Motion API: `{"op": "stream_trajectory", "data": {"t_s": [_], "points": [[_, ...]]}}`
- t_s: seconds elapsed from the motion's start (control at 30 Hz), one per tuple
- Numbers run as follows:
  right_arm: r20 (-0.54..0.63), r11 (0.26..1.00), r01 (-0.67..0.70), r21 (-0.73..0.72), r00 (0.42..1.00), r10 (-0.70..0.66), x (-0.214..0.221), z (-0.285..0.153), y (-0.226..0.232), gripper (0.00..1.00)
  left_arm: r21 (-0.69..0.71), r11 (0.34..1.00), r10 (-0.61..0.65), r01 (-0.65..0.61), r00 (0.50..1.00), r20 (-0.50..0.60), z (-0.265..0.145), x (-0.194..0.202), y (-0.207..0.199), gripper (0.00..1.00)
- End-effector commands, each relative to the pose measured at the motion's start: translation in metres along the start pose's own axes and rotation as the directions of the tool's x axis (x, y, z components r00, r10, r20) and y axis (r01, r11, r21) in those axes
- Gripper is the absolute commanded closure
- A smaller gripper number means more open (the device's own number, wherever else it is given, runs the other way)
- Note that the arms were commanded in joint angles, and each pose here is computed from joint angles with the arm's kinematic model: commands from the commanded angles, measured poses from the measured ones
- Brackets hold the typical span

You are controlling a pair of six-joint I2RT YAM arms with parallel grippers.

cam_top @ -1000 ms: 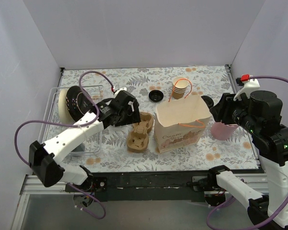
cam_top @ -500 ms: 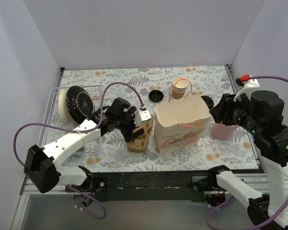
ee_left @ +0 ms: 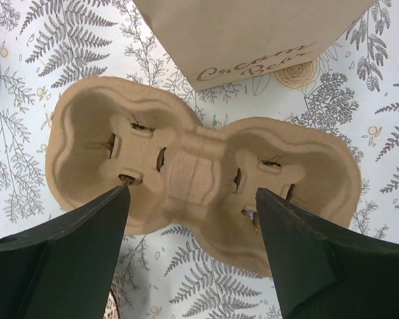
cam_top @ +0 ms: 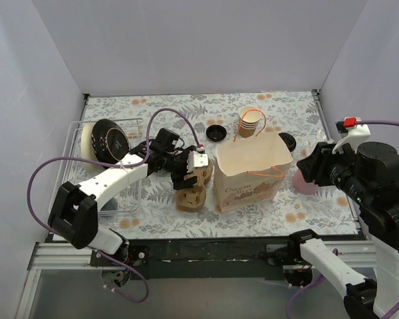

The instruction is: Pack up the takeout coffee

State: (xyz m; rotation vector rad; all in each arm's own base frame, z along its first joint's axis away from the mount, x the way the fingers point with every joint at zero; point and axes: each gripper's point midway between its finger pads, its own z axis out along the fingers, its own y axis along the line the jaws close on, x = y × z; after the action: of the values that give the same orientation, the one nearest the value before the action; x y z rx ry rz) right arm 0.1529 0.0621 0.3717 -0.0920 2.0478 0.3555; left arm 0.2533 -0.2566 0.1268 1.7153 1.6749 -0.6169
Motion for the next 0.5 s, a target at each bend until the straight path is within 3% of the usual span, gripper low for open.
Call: {"op": "stream_trajectory", "data": {"t_s": [0.0, 0.47], "points": [[0.005, 1.0, -0.012, 0.016, 1.0, 0.012, 0.002, 0.006, -0.003, 0.5, 0.0, 0.995, 0.097, -0.097, 0.993, 0.07, 0.005, -0.021, 0.01, 0.24], [0.03, 0.999, 0.007, 0.052, 1.0, -0.008, -0.004, 0.002, -0.01, 0.5, 0.042, 0.993, 0.111, -0.11, 0.994, -0.001, 0.026, 0.004, 0.012, 0.31]]}}
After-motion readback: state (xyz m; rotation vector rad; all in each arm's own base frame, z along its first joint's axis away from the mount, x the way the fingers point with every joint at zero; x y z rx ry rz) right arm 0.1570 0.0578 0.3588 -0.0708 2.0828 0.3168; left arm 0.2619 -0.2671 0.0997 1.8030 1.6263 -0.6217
